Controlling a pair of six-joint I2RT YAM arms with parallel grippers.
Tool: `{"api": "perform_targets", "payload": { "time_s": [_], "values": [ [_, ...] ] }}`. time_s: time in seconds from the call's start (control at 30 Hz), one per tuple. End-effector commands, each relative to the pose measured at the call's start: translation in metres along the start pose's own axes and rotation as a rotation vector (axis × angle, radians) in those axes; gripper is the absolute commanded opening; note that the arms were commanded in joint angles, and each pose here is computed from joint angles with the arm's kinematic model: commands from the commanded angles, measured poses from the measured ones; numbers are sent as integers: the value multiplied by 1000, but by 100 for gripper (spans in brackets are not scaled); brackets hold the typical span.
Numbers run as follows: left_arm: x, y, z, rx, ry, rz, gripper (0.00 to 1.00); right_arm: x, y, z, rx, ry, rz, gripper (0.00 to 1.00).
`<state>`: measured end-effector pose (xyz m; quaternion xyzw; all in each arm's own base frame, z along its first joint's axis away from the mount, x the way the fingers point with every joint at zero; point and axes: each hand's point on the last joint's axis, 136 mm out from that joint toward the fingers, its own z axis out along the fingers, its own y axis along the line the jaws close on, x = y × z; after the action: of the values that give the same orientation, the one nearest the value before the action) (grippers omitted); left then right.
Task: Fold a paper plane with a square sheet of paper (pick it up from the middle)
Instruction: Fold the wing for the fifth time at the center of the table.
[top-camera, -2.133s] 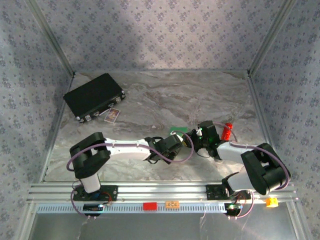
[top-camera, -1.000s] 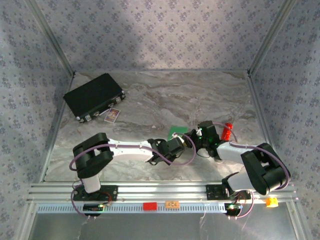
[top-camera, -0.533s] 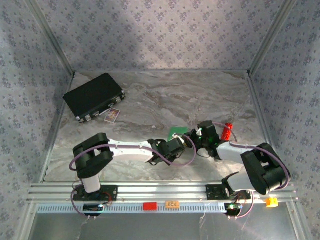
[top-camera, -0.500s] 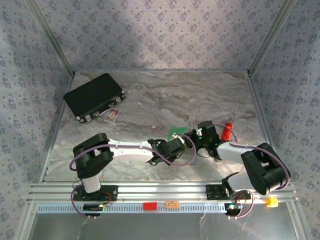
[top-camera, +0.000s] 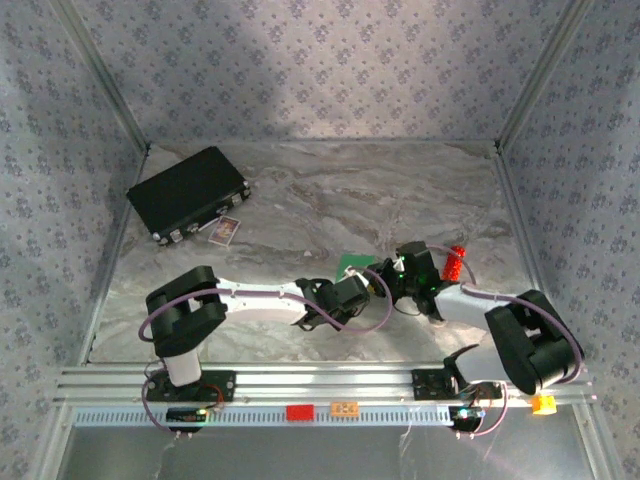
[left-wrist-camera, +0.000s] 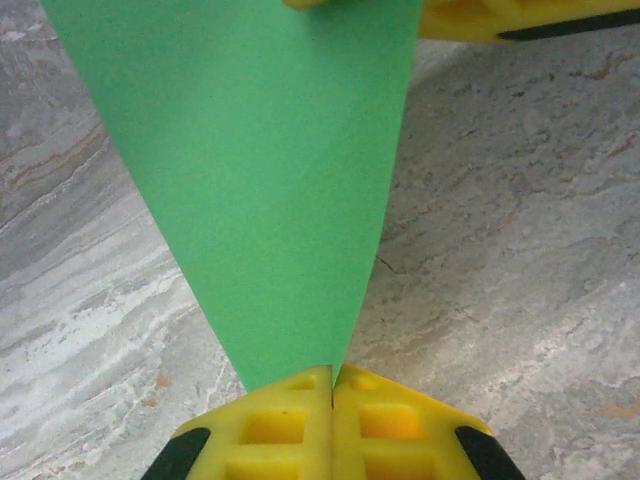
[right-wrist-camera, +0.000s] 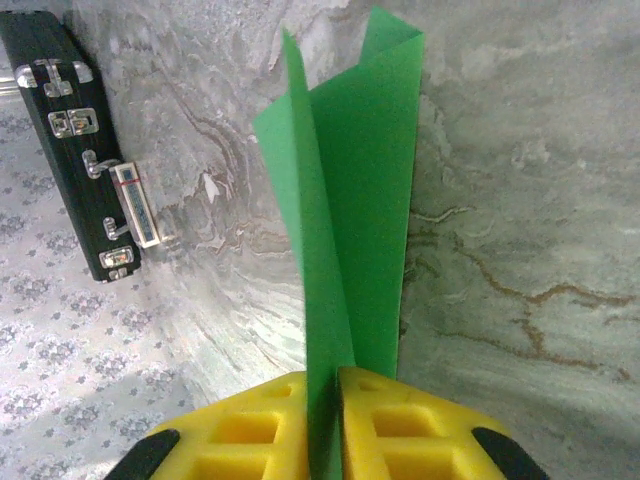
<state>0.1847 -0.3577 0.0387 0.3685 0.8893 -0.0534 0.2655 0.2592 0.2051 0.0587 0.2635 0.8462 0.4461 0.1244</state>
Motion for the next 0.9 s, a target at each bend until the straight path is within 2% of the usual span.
{"api": "perform_targets", "payload": {
  "time_s": [0.0, 0.07, 0.13, 0.3, 0.5, 0.87],
  "values": [
    [0, -1, 0, 13, -9, -30, 0, -7, -4, -11, 57, -40, -34, 20],
    [-1, -2, -1, 44, -17, -58, 0, -10, -10, -19, 88, -63, -46, 23],
    [-2, -5, -2, 89, -25, -89, 0, -15, -14, -29, 108, -94, -48, 33],
    [-4, -6, -2, 198, -38, -177, 0, -20, -16, -49, 102, -155, -53, 39],
    [-7, -8, -2, 322, -41, -251, 0, -19, -17, -59, 87, -184, -53, 42],
    [-9, -11, 7, 544, -3, -400, 0, -15, -11, -57, 55, -164, -90, 42]
  ]
}}
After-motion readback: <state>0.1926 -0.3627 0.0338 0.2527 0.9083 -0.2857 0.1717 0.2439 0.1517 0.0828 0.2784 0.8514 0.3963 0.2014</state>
